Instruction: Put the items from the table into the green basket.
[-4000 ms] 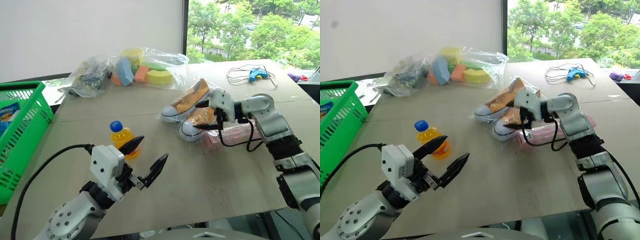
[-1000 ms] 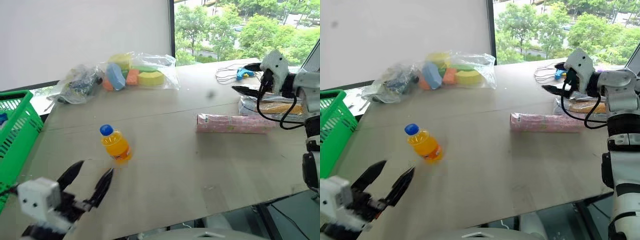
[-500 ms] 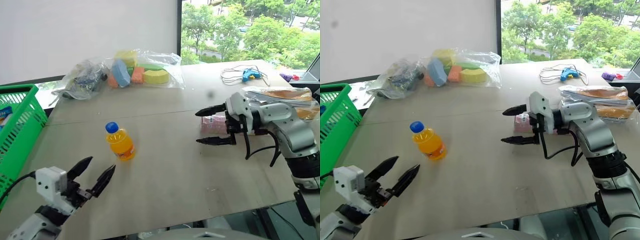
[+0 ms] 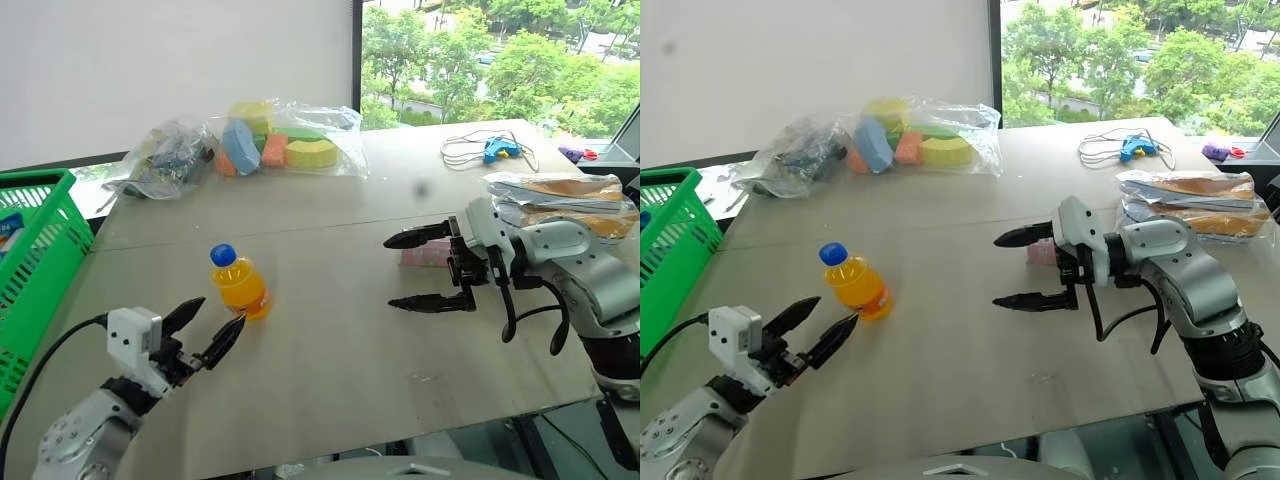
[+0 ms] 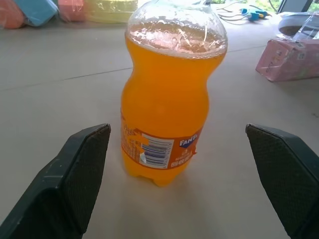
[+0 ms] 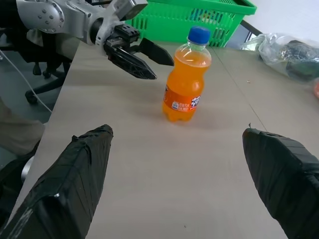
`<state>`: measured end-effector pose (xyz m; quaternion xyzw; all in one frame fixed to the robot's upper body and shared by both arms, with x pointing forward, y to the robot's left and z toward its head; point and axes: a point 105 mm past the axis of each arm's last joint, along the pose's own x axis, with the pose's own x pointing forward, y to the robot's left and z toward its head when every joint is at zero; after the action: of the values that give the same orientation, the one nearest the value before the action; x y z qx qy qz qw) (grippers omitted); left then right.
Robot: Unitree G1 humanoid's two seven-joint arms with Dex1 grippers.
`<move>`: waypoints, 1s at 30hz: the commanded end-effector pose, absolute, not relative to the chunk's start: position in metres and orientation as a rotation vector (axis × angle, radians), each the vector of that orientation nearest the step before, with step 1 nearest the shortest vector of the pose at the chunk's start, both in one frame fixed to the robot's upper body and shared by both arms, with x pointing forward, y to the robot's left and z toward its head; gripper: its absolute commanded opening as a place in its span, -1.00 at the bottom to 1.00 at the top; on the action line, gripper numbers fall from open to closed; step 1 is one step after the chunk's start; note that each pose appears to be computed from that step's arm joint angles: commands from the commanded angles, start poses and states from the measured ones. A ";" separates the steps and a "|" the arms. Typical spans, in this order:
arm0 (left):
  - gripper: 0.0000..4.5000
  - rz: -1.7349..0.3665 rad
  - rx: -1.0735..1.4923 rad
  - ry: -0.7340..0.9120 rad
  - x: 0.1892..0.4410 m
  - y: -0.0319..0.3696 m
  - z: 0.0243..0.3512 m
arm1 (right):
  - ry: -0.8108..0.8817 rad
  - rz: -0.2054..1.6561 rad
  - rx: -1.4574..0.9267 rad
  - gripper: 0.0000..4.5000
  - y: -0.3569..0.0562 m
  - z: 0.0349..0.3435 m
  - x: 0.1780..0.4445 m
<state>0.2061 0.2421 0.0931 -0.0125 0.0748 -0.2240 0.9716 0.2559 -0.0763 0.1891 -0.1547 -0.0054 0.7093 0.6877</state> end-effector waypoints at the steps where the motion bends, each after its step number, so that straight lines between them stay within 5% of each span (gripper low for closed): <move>1: 0.77 -0.469 0.017 0.165 0.217 0.244 0.092 | -0.076 1.574 -0.373 1.00 -0.074 0.205 0.256; 10: -0.99 -0.507 0.061 0.179 0.223 0.243 0.087 | -0.066 1.554 -0.380 1.00 -0.072 0.202 0.261; 22: -0.99 -0.487 0.037 0.089 0.214 0.235 0.109 | -0.056 1.546 -0.387 1.00 -0.069 0.193 0.265; 25: -0.65 -0.493 0.036 0.107 0.210 0.233 0.110 | -0.057 1.558 -0.385 1.00 -0.066 0.191 0.265; 30: 0.42 -0.469 0.043 0.131 0.215 0.232 0.108 | -0.054 1.567 -0.391 1.00 -0.066 0.190 0.266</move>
<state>0.2118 0.2354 0.0955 0.0045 0.0824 -0.2270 0.9704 0.2671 -0.0690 0.1785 -0.1580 0.0010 0.6970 0.6995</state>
